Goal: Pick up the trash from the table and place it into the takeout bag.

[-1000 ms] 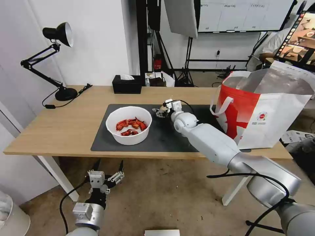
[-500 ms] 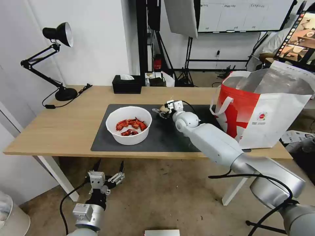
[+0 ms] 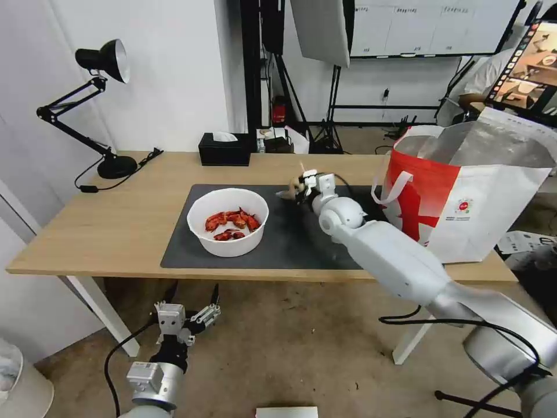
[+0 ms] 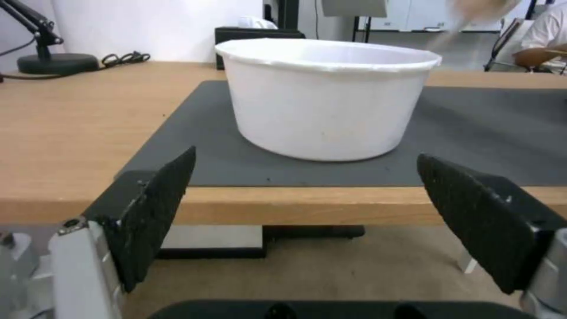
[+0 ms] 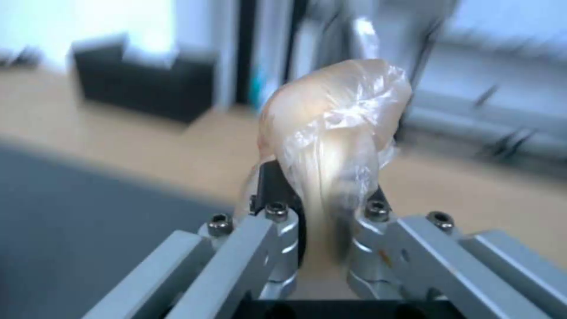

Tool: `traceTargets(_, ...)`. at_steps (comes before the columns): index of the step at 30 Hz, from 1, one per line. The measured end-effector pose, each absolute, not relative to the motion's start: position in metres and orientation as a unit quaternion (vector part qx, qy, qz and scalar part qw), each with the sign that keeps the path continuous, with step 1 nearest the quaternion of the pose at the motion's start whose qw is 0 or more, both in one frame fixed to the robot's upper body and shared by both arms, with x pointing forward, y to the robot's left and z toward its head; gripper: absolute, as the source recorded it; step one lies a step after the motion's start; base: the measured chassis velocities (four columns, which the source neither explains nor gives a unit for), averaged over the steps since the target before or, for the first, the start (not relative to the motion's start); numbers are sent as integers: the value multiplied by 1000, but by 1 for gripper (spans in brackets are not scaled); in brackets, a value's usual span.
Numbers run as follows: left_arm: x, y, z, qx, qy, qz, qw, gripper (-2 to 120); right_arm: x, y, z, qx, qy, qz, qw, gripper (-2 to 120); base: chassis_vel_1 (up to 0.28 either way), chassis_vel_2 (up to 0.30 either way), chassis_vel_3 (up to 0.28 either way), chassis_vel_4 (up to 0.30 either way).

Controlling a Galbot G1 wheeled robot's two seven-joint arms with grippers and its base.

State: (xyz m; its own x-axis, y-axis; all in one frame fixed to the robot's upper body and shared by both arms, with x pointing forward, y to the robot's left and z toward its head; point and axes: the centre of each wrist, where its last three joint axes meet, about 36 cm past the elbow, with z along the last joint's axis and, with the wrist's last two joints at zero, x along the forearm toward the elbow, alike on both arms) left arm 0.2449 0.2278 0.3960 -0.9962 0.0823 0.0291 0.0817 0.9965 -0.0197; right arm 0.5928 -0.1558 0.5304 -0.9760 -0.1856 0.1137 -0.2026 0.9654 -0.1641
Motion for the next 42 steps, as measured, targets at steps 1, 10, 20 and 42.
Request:
traceTargets(1,244,227,397,-42,-999,10,14,100,583,-164,540,83,-992,95,28,6,0,0,0,0)
traceTargets(10,242,221,401,-50,-999,12,10,100,535,-224,610,-47,-989,130,-48,6,0,0,0,0)
traceTargets(20,241,217,400,-55,-998,12,11,100,546,-283,636,-185,-975,122,19,6,0,0,0,0)
traceTargets(42,242,216,400,-60,-998,13,13,100,538,-290,646,-177,-974,124,63,68,0,0,0,0)
